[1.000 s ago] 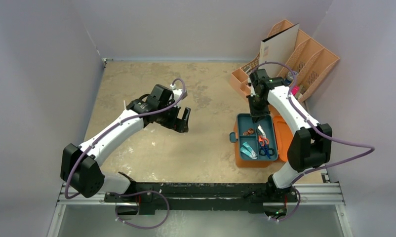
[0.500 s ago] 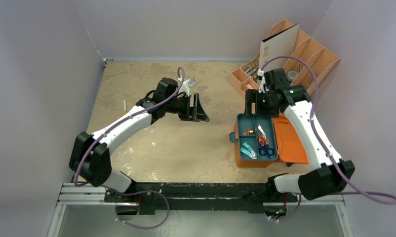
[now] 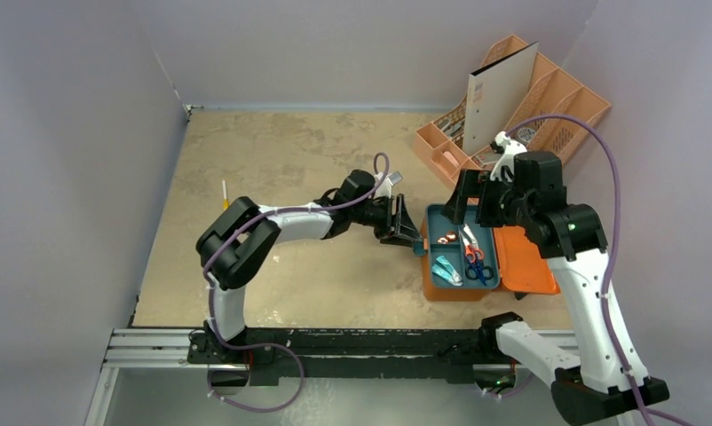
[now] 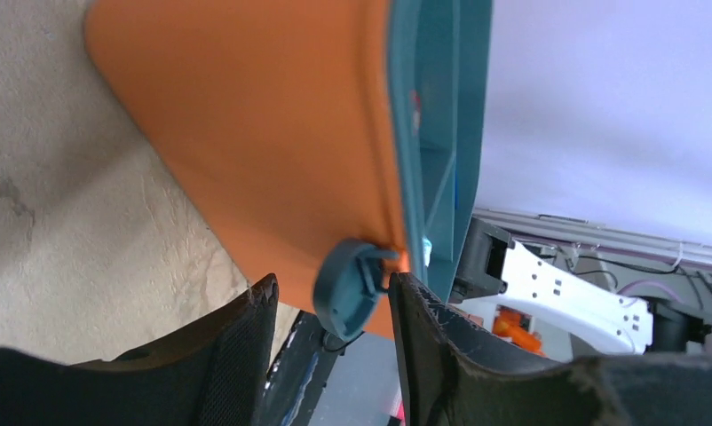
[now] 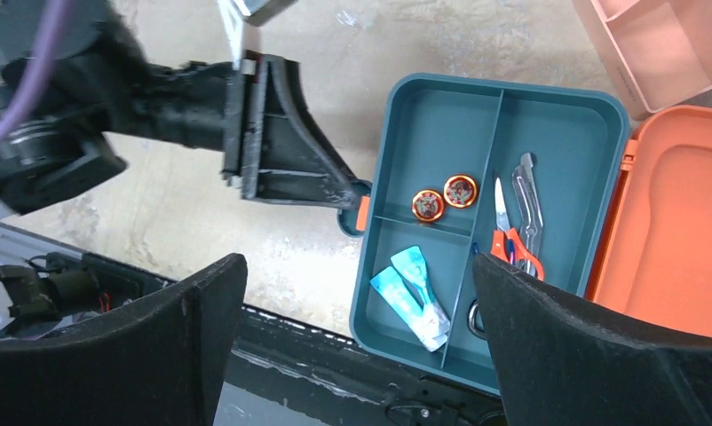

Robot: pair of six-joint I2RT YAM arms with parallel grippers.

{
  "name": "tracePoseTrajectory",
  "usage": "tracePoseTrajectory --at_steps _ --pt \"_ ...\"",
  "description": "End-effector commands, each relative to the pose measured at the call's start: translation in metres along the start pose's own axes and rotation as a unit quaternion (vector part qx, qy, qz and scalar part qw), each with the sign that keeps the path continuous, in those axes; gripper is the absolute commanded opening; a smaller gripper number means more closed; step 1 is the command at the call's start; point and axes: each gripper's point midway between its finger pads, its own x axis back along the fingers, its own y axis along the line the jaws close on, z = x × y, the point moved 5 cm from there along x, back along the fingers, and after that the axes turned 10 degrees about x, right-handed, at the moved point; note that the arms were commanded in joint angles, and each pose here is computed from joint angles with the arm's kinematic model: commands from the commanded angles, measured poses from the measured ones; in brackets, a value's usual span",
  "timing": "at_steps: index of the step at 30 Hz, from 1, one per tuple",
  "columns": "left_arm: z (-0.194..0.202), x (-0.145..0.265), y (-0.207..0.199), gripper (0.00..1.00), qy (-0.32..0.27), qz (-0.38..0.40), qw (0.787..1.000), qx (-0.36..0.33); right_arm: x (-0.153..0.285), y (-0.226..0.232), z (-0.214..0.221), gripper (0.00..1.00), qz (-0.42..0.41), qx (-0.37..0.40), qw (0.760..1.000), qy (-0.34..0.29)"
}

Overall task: Organize the medicine kit
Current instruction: Move the medicine box to the center of the board.

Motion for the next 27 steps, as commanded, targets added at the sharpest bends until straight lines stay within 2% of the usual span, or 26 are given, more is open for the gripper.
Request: tracePoseTrajectory --at_steps 1,6,13,18,27 --pt "-0.012 -0.012 -0.026 0.47 -0.012 0.068 0.997 -0.016 0.007 0.008 -0.005 0.99 -0.024 -0.006 1.000 -0.018" --pt "-0.007 -0.019 -0.017 0.47 -0.006 0.071 0.997 -0.017 0.004 0.008 -0.005 0.99 -0.023 -0.007 1.000 -0.018" --pt "-0.001 -0.020 -0.017 0.34 0.005 0.078 0.997 -0.018 0.002 0.006 0.000 0.99 -0.020 -0.008 1.000 -0.010" --pt "0.002 -0.018 -0.018 0.29 0.009 0.078 0.997 -0.020 0.002 0.006 0.000 0.99 -0.019 -0.010 1.000 -0.009" --pt "0.009 -0.011 -0.012 0.28 0.007 0.048 0.998 -0.028 -0.001 0.003 -0.002 0.99 -0.008 -0.011 1.000 -0.010"
